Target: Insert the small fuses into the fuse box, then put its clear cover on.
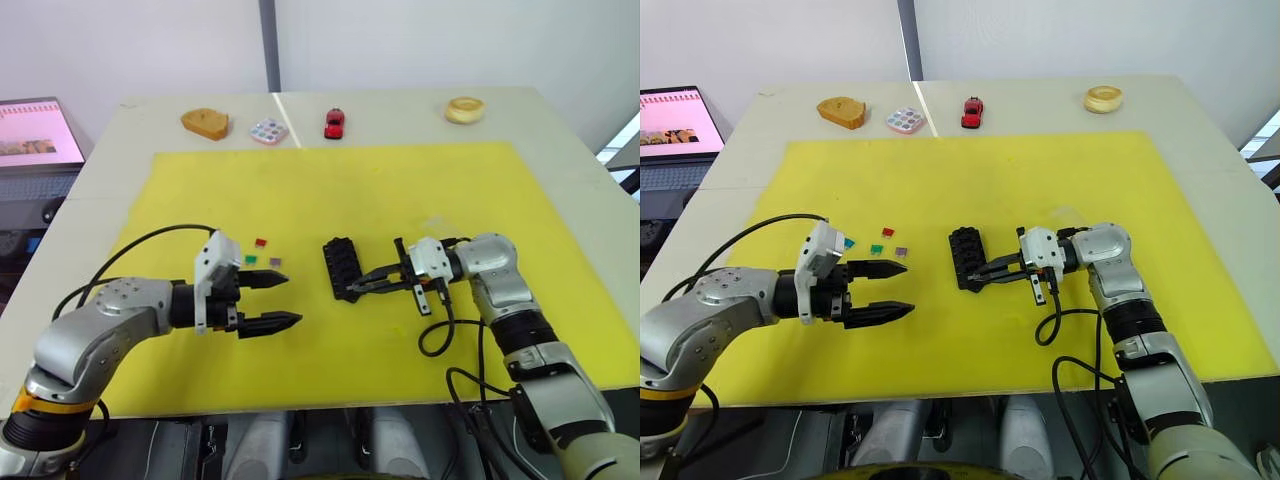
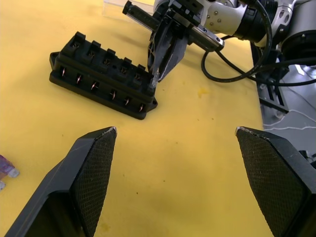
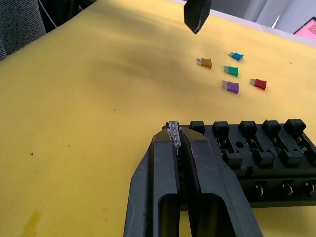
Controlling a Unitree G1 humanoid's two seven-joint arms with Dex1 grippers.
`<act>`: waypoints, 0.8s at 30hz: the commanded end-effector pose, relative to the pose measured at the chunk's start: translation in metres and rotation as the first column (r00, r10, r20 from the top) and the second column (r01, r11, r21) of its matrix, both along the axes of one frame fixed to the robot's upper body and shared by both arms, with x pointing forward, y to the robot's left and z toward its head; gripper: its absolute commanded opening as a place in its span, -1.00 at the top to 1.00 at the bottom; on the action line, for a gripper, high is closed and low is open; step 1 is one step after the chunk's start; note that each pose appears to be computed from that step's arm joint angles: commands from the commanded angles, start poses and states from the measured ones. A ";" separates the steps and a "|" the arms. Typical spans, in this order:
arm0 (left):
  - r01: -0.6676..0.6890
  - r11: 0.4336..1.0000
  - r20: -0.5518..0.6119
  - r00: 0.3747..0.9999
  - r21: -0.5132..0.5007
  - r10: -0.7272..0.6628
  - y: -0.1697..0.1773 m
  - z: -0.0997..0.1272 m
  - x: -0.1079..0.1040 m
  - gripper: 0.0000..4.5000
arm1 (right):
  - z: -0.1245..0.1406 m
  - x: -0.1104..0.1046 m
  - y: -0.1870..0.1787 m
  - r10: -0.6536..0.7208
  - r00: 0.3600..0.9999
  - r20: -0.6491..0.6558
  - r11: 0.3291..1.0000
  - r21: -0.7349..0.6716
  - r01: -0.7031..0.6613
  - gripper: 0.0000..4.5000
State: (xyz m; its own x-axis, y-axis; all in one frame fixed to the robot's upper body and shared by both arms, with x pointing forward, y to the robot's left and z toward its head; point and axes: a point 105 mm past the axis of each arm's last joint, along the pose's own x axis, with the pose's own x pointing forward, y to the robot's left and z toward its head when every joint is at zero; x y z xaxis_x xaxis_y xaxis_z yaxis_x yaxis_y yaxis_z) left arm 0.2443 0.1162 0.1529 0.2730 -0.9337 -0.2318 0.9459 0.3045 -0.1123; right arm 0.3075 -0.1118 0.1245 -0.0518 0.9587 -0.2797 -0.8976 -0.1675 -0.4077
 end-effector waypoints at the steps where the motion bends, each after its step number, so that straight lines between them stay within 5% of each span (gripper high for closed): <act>1: 0.005 1.000 0.037 0.999 -0.015 -0.004 -0.001 0.006 0.000 -0.80 | 0.001 -0.001 -0.001 0.001 1.000 0.004 1.000 -0.022 -0.001 1.00; 6: 0.009 1.000 0.035 0.999 -0.021 -0.008 -0.002 0.006 -0.001 -0.83 | 0.010 -0.001 -0.003 -0.020 1.000 0.013 1.000 0.014 0.020 0.13; 12: 0.006 1.000 0.041 0.999 -0.013 -0.005 0.001 0.008 0.000 -0.83 | 0.045 -0.005 -0.001 -0.057 0.998 -0.007 0.989 0.136 0.058 0.13; 21: 0.005 1.000 0.064 0.998 -0.012 -0.005 0.004 0.015 0.008 -0.83 | 0.051 -0.009 0.006 -0.125 0.972 -0.199 0.973 0.166 0.159 0.13; 24: 0.006 1.000 0.074 0.997 -0.004 -0.006 0.006 0.019 0.011 -0.83 | 0.046 -0.004 0.008 -0.155 0.964 -0.216 0.966 0.173 0.195 0.48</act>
